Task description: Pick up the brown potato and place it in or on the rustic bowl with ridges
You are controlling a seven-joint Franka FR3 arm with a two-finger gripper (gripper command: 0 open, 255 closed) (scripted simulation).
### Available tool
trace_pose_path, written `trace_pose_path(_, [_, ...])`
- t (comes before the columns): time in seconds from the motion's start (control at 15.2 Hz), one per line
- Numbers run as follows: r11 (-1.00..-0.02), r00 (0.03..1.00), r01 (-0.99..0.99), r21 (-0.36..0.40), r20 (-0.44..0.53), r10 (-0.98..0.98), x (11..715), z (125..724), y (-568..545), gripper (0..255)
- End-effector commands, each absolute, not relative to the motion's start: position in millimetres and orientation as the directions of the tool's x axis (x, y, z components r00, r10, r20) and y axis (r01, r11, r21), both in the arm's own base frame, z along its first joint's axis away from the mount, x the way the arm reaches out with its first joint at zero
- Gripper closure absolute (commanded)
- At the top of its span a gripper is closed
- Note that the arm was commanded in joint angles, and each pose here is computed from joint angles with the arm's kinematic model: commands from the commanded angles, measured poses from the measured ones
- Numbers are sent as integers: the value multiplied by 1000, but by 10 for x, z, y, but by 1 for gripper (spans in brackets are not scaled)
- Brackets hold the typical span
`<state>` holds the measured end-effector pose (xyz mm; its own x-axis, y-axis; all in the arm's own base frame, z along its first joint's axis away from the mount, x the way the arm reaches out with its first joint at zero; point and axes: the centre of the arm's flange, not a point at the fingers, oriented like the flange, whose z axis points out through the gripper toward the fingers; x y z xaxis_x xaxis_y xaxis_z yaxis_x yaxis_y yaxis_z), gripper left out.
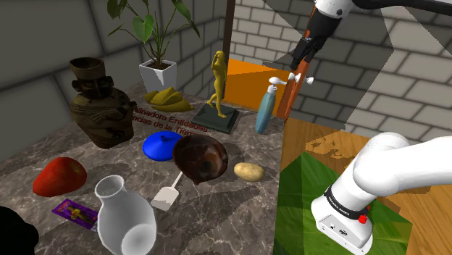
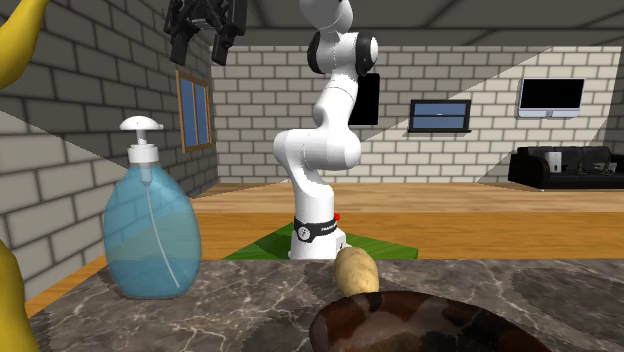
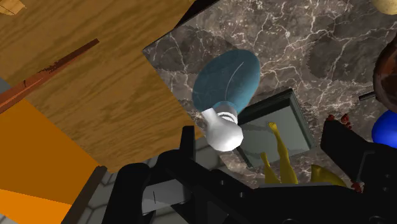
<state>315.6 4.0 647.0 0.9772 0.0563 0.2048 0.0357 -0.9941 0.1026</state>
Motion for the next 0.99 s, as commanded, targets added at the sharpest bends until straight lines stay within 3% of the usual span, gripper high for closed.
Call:
trace_pose_path(0.0, [-994,977,36,103,205,56,3156,6470,40,0])
trace_pose_path(0.92, [-979,978,198,41,52,200,3344,5091,1121,0])
